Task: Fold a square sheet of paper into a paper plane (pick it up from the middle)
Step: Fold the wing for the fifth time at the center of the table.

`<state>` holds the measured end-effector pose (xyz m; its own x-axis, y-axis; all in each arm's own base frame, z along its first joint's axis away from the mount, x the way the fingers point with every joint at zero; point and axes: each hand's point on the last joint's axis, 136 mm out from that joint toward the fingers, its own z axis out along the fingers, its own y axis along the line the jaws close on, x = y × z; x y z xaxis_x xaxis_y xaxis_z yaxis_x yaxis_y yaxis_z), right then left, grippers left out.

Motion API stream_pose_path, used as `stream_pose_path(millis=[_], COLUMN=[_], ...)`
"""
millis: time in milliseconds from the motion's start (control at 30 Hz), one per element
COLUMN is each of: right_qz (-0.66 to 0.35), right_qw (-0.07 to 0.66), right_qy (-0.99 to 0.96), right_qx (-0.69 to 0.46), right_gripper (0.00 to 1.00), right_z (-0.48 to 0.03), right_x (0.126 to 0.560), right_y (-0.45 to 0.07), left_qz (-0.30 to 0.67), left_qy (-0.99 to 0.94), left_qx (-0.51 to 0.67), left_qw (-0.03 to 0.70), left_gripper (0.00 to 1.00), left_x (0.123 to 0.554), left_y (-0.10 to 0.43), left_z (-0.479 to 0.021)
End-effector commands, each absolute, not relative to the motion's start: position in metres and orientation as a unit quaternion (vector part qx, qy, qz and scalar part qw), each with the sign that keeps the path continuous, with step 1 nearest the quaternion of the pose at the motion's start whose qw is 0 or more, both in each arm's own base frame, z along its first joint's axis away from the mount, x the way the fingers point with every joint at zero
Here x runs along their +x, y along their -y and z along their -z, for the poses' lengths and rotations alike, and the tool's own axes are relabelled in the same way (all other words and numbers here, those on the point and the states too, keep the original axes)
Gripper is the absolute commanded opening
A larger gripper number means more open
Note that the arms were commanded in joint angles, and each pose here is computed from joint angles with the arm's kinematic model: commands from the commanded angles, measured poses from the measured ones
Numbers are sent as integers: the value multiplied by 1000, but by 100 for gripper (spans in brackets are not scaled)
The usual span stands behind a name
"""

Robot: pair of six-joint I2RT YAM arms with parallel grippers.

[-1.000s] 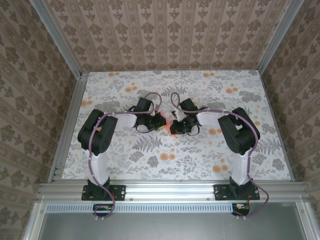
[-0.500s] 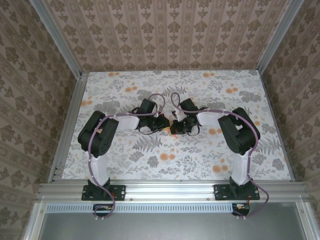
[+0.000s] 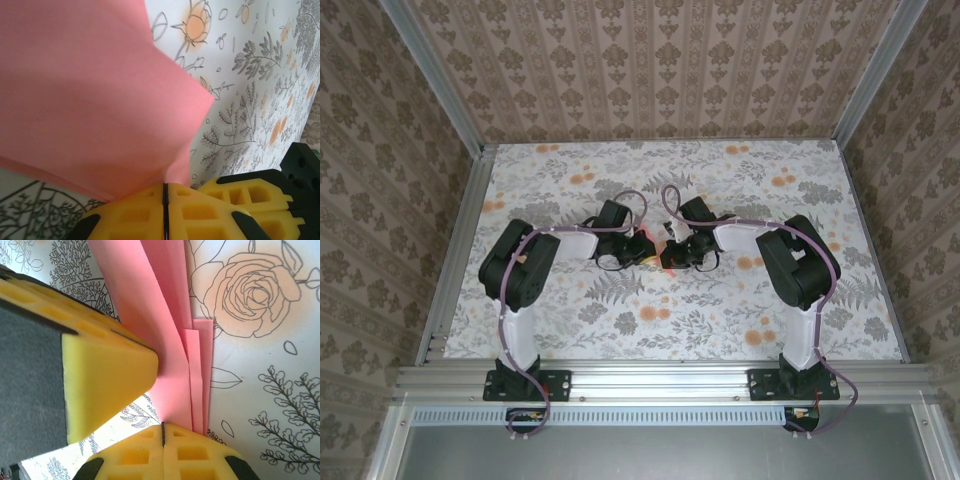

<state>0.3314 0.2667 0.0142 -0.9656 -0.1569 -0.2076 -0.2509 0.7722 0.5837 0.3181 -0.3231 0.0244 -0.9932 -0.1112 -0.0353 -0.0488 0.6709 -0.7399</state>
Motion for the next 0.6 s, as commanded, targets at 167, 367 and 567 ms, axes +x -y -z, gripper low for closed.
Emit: stream_pose_path(millis=[167,367,567], right_qz=[-230,-227,-219], right_qw=[11,5,2], right_qy=[-968,-969,-971], right_qx=[-96,-97,-99], right_gripper=[2,2,2], right_z=[18,21,23], right_x=[302,299,298], right_y=[-229,-227,-226], left_qz=[352,337,322], left_qy=[-932,-938,-942], left_qx=[-72,-70,-84], left_qw=[43,47,53], left_gripper=[10,10,10], left_x=[338,353,369], left_y=[289,276,258], left_z=[-1,1,4])
